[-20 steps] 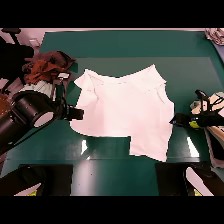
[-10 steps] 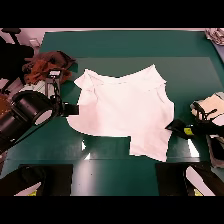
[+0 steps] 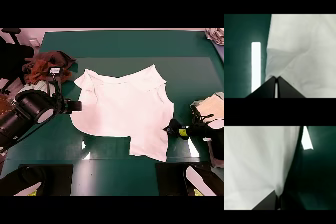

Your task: Fold the shirts.

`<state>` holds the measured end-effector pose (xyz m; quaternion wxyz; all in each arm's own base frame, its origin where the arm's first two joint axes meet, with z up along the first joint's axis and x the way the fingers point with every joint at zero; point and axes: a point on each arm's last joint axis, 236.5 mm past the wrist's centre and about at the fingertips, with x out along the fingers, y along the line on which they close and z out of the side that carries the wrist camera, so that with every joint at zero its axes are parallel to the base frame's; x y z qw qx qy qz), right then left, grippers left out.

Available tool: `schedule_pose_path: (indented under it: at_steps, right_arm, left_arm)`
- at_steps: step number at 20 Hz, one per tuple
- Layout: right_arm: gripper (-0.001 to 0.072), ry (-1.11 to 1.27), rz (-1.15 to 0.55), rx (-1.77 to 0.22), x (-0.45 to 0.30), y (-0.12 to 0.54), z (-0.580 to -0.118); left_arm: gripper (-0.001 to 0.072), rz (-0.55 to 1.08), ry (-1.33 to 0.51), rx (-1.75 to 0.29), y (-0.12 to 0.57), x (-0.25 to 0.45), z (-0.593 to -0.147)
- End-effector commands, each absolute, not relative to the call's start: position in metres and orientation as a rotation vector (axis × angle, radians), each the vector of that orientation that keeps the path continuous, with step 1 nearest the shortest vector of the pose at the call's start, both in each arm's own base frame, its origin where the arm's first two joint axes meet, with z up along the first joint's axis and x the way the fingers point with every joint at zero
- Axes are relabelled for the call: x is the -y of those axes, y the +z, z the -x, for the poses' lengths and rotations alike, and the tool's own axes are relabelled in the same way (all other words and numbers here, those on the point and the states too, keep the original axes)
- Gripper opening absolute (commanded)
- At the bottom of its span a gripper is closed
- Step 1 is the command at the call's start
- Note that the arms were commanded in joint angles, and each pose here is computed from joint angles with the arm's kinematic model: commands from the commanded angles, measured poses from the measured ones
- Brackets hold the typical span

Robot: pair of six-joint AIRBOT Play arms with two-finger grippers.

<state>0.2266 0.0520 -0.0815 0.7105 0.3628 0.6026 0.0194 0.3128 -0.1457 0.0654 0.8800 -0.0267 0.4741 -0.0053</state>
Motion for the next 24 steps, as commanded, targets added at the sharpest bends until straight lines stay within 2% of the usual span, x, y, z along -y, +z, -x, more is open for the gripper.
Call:
schedule_pose_path:
  at_steps: [1,5,8,11,13,16,18,21,23,24]
  right_arm:
    - [0.0024,0.157,-0.749,-1.201,-0.056,-0.023,-0.255]
    - [0.0022,0.252,-0.609,-0.952,-0.052,0.092,-0.291]
    - [0.0021,0.42,-0.55,-0.806,-0.073,0.185,-0.313]
    - [0.0021,0.571,-0.357,-0.635,-0.099,0.299,-0.322]
    - [0.0021,0.592,-0.18,-0.465,-0.106,0.384,-0.315]
    - [0.0021,0.549,-0.024,-0.186,-0.105,0.496,-0.283]
    - [0.0021,0.49,0.036,-0.023,-0.098,0.543,-0.258]
    - [0.0022,0.356,0.056,0.097,-0.081,0.57,-0.226]
    - [0.0021,0.285,0.032,0.128,-0.074,0.569,-0.21]
    - [0.0022,0.272,0.002,0.115,-0.072,0.559,-0.208]
  left_arm:
    - [0.0025,0.092,0.025,-0.944,0.073,0.138,-0.324]
    - [0.0024,0.176,0.091,-0.882,0.12,0.094,-0.349]
    - [0.0024,0.289,0.081,-0.682,0.217,0.066,-0.372]
    - [0.0024,0.346,0.069,-0.438,0.334,0.042,-0.369]
    - [0.0024,0.376,0.051,-0.229,0.423,0.028,-0.347]
    - [0.0024,0.399,0.013,0.031,0.534,0.006,-0.277]
    - [0.0024,0.446,-0.074,0.152,0.579,0.008,-0.228]
    - [0.0024,0.469,-0.298,0.185,0.596,0.045,-0.179]
    - [0.0024,0.462,-0.296,0.058,0.565,0.055,-0.192]
    - [0.0024,0.45,-0.272,-0.045,0.534,0.06,-0.214]
